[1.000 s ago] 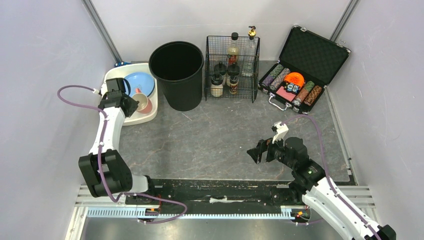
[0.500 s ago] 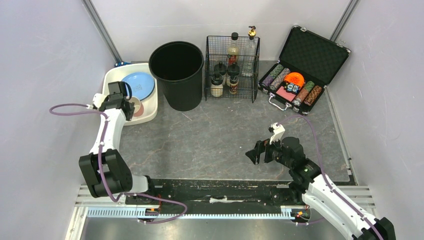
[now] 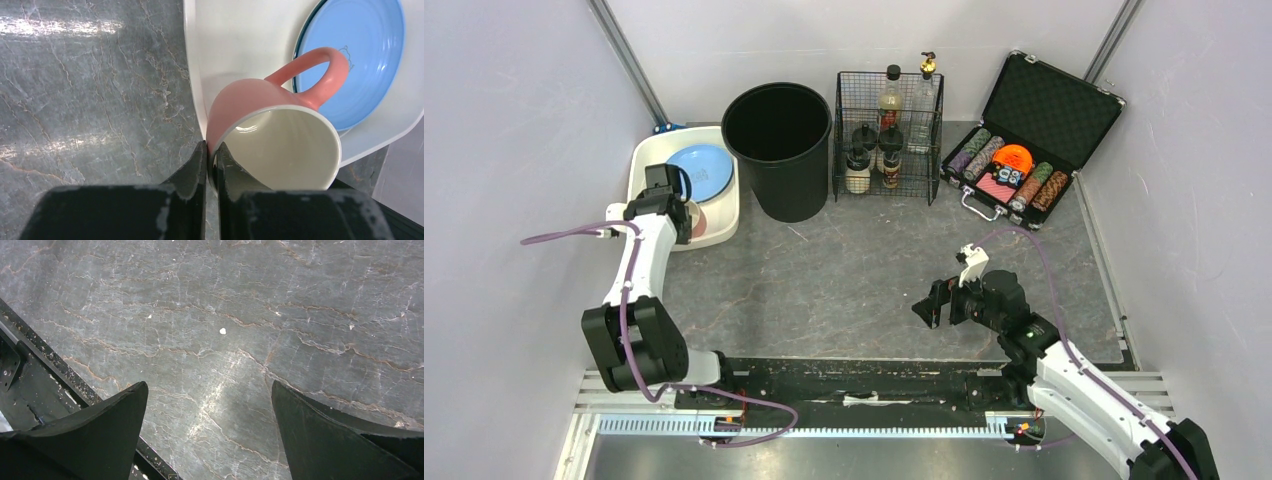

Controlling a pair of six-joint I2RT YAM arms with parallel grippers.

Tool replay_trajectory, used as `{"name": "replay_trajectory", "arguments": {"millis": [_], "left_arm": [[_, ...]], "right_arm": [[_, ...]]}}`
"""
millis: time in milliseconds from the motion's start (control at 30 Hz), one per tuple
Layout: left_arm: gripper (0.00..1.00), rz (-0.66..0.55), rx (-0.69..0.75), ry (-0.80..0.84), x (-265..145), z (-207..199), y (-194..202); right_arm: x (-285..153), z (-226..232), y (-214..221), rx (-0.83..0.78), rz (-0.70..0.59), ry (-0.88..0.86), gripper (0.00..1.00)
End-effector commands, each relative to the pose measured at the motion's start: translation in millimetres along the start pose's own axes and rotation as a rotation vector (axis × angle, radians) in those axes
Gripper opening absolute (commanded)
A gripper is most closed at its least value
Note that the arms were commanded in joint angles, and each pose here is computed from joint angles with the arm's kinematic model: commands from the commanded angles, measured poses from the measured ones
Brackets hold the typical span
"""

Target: Clear the kitchen counter

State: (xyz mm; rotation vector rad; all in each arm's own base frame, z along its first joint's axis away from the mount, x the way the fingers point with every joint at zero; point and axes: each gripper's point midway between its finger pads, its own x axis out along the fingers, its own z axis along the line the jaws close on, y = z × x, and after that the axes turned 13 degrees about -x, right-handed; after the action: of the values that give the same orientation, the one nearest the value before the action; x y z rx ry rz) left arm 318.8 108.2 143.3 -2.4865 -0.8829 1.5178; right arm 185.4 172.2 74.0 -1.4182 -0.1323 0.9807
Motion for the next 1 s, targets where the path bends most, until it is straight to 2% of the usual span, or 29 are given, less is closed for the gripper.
{"name": "replay_trajectory", "arguments": {"millis": [0,267,533,733,967], "left_arm": [[0.17,-0.048,-0.137,0.050,-6.4,-33.2,-9.7],[0.30,-0.024,-0.111,-0.005,13.2,-35.4,7.7],[0.38,0.008,-0.098,-0.007,21.8,-33.9,18.8],[0.47,0.015,-0.085,0.053,10.6,-41.3,14.1],[0.65,0.047,-0.035,0.212,-11.9,-63.1,9.2]], "right_arm": [[1.7,4.1,-19.0,-0.012,-0.054,-0.020,0.96],[3.9,1.2,-16.8,-0.009,-0.042,-0.006,0.96],[6.5,0.3,-14.9,-0.007,-0.033,-0.004,0.96],[8.2,2.1,-17.4,0.000,-0.044,-0.015,0.96],[7.1,3.3,-22.7,-0.002,-0.059,-0.018,0.96]]}}
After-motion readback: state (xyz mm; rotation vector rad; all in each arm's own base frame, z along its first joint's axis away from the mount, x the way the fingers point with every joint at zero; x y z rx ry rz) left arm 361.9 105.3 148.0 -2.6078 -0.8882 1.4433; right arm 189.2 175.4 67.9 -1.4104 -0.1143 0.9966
